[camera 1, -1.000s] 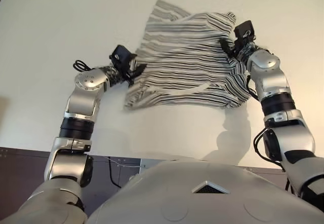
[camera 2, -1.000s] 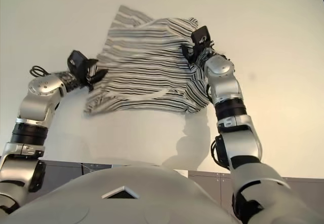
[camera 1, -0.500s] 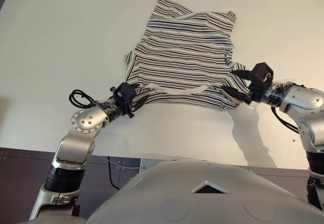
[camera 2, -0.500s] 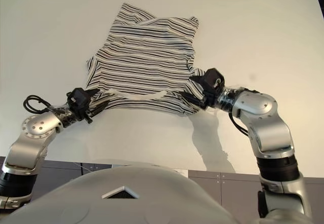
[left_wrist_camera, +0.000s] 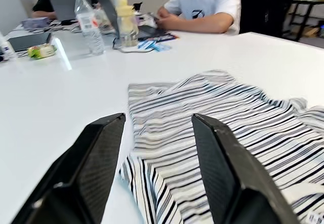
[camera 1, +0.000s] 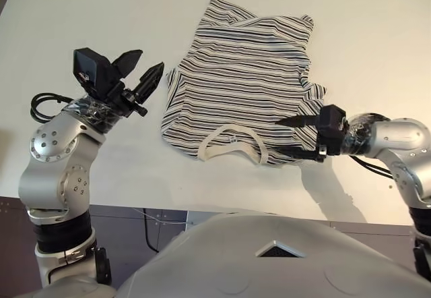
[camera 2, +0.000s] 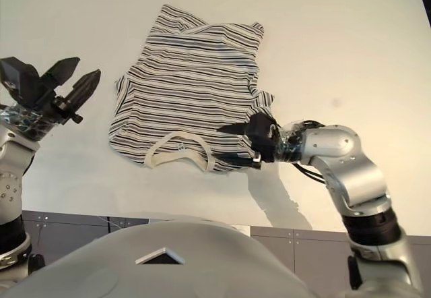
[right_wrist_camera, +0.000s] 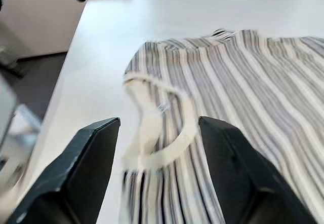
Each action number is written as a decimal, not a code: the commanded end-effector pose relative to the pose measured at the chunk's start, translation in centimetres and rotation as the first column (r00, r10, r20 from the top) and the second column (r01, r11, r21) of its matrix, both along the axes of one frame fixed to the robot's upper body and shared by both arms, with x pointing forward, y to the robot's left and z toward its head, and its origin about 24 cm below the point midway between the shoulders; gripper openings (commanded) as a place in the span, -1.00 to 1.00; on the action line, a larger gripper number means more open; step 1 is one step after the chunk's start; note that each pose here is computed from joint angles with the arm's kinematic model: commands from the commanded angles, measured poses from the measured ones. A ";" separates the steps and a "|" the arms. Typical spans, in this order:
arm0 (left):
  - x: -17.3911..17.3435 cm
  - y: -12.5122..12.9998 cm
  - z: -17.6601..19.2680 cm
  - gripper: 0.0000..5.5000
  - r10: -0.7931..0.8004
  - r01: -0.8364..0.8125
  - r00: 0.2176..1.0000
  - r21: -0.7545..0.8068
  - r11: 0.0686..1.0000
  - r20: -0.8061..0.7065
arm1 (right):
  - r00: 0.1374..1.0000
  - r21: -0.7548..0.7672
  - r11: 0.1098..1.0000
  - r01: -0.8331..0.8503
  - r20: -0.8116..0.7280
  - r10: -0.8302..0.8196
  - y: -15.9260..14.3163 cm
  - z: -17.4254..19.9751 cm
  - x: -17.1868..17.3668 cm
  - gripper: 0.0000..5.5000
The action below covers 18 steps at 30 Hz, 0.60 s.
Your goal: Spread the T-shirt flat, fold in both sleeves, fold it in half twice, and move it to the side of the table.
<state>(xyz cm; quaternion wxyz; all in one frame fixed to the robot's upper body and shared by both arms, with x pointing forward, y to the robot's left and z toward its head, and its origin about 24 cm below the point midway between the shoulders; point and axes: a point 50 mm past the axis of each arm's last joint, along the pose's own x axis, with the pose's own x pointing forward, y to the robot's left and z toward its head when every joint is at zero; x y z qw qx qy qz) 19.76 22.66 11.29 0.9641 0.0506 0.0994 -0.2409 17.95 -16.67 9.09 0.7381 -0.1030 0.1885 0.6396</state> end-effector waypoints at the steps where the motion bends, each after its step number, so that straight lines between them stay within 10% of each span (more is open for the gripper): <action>1: -0.5 -1.0 -3.9 -0.12 -0.063 0.089 0.988 0.182 0.979 -0.143 | 0.960 0.016 0.970 0.242 0.144 -0.242 -0.8 0.8 4.4 0.04; 3: -1.0 -2.1 -5.3 -0.12 -0.145 0.186 0.971 0.215 0.959 -0.192 | 0.873 0.003 0.892 0.452 0.201 -0.444 -1.4 0.2 7.5 0.04; 13: -9.2 -2.5 -9.7 -0.12 -0.362 0.525 0.814 0.311 0.792 -0.454 | 0.965 -0.505 0.823 0.261 0.132 -0.225 -10.2 -5.2 -0.8 0.04; 18: -3.7 -1.3 -2.1 -0.12 -0.101 0.114 0.993 0.238 0.965 -0.065 | 0.907 -0.321 0.855 0.407 0.254 -0.336 -10.0 -1.2 1.3 0.04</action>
